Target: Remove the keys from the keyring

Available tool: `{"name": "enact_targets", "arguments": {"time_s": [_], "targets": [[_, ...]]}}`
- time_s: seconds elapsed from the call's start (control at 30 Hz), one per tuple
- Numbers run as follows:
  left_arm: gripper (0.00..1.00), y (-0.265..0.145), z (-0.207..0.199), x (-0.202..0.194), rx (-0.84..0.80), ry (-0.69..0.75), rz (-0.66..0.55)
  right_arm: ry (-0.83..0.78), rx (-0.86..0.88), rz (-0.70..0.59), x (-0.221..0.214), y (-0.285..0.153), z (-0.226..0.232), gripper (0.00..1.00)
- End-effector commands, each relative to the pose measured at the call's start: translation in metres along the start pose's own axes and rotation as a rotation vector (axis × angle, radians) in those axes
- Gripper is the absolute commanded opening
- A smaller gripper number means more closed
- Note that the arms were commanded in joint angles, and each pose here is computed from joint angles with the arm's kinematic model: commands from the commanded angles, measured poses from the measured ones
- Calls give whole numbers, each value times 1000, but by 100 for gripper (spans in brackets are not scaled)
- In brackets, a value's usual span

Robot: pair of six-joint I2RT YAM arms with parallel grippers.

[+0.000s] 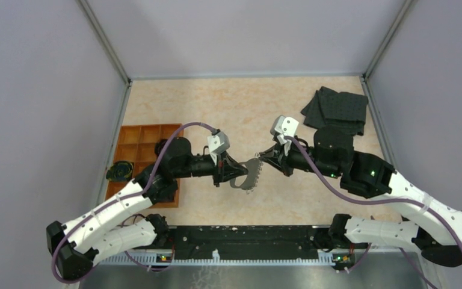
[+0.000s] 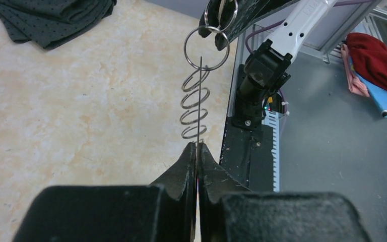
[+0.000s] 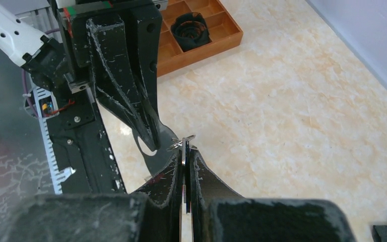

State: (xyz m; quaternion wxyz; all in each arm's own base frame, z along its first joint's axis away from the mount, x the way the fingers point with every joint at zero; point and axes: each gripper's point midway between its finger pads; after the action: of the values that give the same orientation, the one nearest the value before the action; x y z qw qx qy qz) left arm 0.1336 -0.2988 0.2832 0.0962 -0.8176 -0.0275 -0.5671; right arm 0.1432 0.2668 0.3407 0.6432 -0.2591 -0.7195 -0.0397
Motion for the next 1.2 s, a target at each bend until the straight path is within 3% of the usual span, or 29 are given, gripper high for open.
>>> {"name": "enact_targets", "arguments": {"time_s": [0.0, 0.2, 0.47, 0.7, 1.17], "targets": [[8, 1, 0, 7, -21, 60, -44, -33, -34, -117, 45, -12, -7, 0], [19, 2, -2, 12, -39, 113, -75, -49, -31, -103, 47, -8, -4, 0], [39, -7, -16, 29, -87, 207, -197, -62, -23, -87, 47, -6, -1, 0], [48, -13, -27, 42, -124, 282, -254, -78, 1, -81, 48, -4, 6, 0], [51, -6, -33, 50, -172, 327, -293, -105, 55, -75, 51, 2, 24, 0]]}}
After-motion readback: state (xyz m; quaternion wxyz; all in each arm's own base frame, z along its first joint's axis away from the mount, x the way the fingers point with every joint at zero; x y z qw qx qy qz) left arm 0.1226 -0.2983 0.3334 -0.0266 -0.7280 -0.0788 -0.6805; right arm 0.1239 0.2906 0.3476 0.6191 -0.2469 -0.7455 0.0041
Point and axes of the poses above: each gripper's point midway between its finger pads, its own y axis out along the fingers, its own z axis along the line the jaws close on, x = y × z, and after that the axes turned 6 degrees about -y, right-handed
